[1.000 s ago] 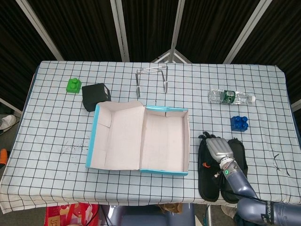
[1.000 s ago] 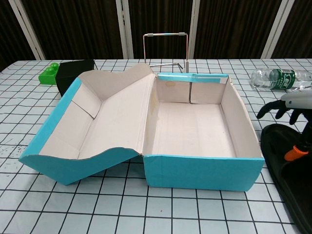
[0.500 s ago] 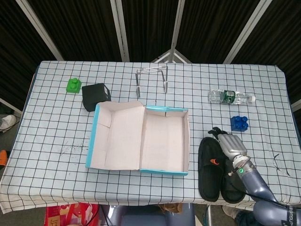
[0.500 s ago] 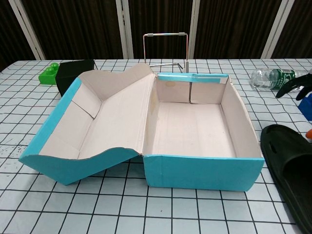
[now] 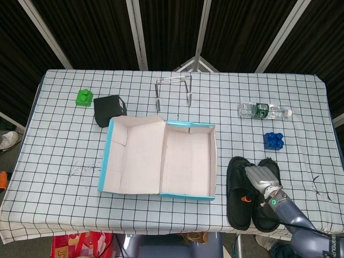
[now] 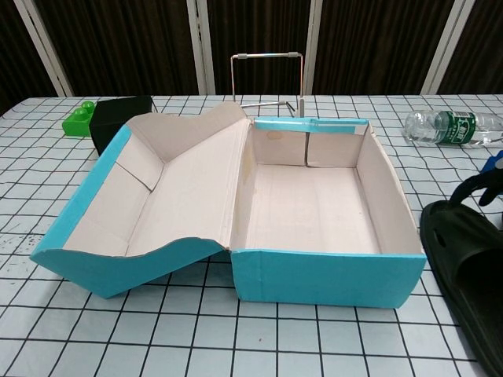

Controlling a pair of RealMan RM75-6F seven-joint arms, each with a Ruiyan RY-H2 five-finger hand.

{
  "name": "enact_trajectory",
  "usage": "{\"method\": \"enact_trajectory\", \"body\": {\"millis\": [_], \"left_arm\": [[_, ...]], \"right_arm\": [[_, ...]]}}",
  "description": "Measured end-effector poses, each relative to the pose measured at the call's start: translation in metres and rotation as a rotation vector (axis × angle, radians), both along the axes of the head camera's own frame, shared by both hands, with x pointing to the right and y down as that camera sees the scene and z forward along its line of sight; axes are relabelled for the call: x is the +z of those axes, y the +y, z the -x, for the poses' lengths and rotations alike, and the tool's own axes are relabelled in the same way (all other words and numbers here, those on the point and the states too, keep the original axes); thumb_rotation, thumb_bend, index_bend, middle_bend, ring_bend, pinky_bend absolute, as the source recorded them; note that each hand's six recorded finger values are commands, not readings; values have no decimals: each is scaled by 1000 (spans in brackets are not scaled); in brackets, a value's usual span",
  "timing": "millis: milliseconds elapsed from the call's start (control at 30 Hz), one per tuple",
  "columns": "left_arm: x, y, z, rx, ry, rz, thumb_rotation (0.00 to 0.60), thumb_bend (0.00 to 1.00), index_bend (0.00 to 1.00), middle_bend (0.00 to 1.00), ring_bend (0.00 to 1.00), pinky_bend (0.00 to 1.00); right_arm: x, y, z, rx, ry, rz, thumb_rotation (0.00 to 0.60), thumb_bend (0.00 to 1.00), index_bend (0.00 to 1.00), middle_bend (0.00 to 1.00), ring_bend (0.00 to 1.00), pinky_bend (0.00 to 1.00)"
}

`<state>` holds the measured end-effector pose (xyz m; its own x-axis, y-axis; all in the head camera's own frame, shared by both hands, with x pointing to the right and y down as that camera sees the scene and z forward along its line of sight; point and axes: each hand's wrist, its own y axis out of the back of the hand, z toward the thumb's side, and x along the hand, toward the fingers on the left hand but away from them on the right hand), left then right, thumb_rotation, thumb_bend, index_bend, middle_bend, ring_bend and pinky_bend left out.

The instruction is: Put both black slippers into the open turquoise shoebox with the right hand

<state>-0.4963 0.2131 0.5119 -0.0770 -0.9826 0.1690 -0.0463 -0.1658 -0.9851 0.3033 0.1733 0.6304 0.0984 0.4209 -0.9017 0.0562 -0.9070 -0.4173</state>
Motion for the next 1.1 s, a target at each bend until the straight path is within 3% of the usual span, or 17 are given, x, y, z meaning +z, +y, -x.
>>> {"method": "enact_trajectory", "body": {"millis": [467, 833, 933, 1100], "left_arm": [[1, -2, 2, -7, -8, 0, 600, 643, 235, 65, 28, 97], [4, -2, -1, 3, -4, 11, 600, 643, 235, 65, 28, 97], [4, -1, -2, 7, -3, 12, 600, 643, 235, 65, 28, 97], [3, -1, -1, 5, -3, 11, 600, 643, 235, 65, 28, 97]], "right_arm": [[33, -7, 1, -13, 37, -35, 600, 117, 177, 87, 116, 219], [43, -5, -8, -56, 86, -7, 600, 118, 177, 87, 123, 216], [43, -5, -10, -69, 101, -6, 600, 117, 217, 109, 178, 216], [43, -6, -9, -81, 109, -17, 600, 164, 342, 256, 325, 223]]}}
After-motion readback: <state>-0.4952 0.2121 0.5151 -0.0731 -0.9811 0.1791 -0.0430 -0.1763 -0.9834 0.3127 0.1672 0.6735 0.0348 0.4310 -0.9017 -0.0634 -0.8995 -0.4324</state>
